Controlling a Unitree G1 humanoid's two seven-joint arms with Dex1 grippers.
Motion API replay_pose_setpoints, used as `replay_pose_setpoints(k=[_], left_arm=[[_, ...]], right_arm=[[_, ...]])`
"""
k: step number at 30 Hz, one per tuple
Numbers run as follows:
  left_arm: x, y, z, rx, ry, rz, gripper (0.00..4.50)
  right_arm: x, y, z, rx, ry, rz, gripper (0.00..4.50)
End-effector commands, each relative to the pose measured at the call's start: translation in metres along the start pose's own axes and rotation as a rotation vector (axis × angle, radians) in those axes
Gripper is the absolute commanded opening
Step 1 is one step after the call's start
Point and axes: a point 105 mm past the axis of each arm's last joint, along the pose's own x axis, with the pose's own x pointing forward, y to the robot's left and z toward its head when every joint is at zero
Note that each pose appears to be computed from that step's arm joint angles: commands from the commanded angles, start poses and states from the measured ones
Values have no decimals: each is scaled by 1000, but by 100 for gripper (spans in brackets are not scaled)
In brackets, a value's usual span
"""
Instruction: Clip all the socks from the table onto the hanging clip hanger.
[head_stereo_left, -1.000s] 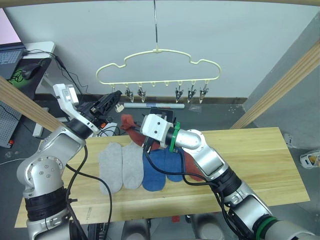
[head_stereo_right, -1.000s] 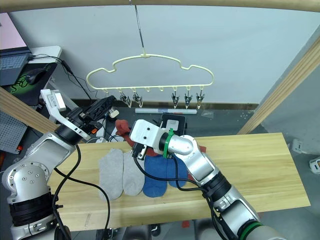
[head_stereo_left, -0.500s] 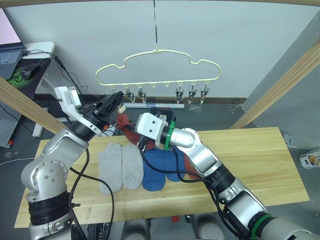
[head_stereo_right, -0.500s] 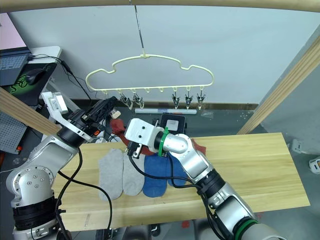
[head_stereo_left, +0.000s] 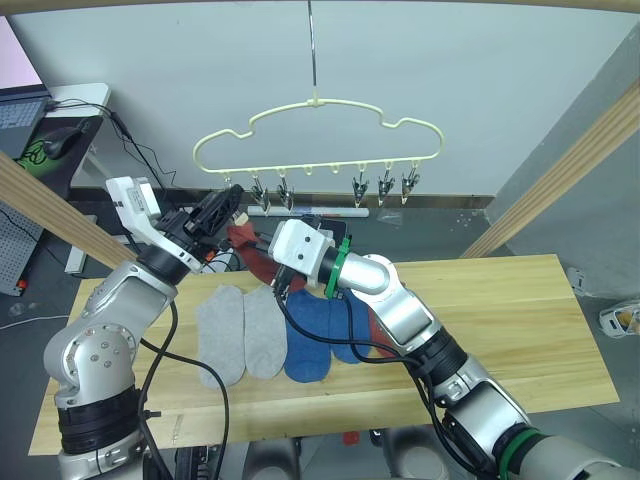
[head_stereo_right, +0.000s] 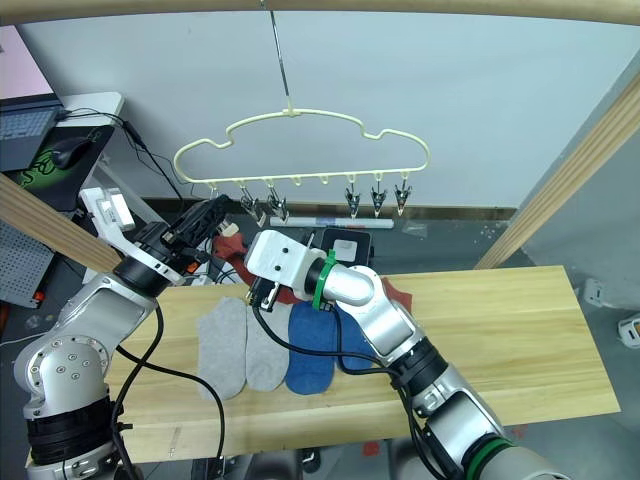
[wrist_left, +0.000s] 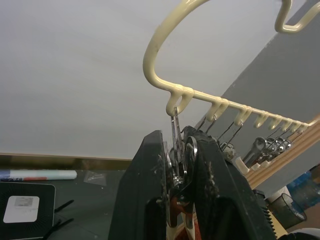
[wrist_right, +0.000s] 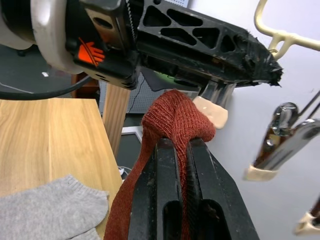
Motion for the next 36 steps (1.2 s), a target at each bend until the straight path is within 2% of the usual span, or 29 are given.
replay_pose_setpoints(k=[1, 9, 27, 29, 36], left_arm=[[-2, -6, 11, 5, -38, -23, 35], [-2, -10, 9, -37, -23, -46, 35], [-7, -7, 6, -59, -4, -31, 35], [-7, -5, 5, -61, -3, -17, 106], [-8, -6, 5, -69, -4, -21, 307]], right_arm=[[0, -2, 17, -8, -74, -35, 0], [5, 2, 14, 7, -77, -48, 0], [13, -6, 18, -24, -119, -105, 0], [14, -6, 19, -24, -122, -101, 0], [16, -3, 18, -20, -120, -82, 0]])
